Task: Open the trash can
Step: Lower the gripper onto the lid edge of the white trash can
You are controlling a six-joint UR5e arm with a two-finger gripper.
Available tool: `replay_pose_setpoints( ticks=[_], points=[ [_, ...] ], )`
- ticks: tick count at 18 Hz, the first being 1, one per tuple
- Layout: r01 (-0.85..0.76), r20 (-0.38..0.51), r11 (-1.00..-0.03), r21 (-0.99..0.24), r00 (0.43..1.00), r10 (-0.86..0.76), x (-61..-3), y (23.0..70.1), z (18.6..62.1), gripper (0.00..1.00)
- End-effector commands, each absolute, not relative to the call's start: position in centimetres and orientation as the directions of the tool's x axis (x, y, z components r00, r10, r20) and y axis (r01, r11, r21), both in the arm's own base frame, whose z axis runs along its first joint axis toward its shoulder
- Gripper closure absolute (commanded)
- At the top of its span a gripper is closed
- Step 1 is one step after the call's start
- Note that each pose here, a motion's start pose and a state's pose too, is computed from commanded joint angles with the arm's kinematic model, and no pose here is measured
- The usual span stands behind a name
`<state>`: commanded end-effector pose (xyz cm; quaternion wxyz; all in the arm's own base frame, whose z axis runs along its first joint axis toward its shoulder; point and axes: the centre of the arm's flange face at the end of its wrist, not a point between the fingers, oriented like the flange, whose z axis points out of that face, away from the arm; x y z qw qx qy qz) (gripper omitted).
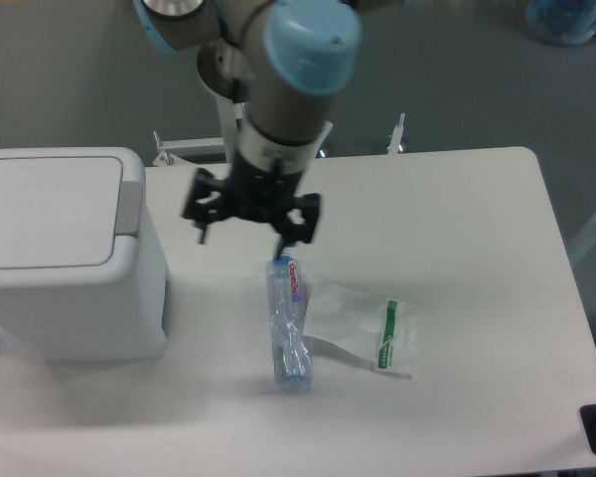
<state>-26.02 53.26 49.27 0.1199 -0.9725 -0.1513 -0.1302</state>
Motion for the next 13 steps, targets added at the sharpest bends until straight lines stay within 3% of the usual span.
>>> replay_pose_setpoints(
  ticks=[13],
  points=[
    [0.307,0.308,-0.933,-0.185,0.92,0.242,-23.0,52.0,48.7,0.0]
  ],
)
